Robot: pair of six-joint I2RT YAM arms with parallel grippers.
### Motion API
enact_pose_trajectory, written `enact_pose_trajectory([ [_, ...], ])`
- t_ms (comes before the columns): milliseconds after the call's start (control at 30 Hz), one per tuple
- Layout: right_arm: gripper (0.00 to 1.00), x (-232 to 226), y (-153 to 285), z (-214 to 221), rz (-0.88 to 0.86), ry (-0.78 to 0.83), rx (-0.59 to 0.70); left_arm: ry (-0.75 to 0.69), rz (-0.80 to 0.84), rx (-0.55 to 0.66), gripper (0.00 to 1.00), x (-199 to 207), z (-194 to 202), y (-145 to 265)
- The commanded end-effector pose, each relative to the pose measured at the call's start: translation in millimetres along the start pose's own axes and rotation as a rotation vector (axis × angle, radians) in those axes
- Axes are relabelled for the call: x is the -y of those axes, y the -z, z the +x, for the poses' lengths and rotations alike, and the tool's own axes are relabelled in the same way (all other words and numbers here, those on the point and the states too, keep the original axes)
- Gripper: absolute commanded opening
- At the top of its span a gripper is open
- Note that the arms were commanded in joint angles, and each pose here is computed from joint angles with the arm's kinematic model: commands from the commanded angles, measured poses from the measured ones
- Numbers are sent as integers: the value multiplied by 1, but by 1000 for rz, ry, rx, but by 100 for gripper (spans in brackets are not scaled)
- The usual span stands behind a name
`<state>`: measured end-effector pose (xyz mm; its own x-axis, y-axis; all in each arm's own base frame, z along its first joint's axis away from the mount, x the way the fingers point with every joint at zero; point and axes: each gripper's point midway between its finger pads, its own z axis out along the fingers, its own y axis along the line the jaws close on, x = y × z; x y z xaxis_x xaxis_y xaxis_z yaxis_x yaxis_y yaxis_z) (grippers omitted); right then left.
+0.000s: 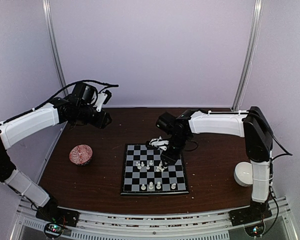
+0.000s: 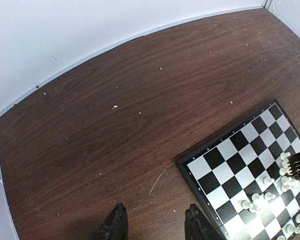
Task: Set up the chess pieces on the board
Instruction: Pick up the knight from the chessboard, then place the knight on b1.
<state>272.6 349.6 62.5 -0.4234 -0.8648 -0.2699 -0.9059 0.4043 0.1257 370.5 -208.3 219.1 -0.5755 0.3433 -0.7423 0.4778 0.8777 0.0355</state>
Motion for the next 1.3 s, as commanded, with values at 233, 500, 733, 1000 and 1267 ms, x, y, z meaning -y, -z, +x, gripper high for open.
enact_pose_trajectory([
  [233,22,8,-3,11,34,-28,-36,-7,11,50,40,1,-17,8],
  [500,9,10,0,9,38,-32,-27,-6,12,52,40,1,-18,9],
  [733,0,6,22,12,61,-13,9,-8,14,54,40,2,-18,9],
  [1000,0,-8,55,0,54,34,101,-8,18,54,40,2,-19,9],
  [1267,0,-61,57,-43,4,201,116,-5,8,61,40,1,-20,12],
])
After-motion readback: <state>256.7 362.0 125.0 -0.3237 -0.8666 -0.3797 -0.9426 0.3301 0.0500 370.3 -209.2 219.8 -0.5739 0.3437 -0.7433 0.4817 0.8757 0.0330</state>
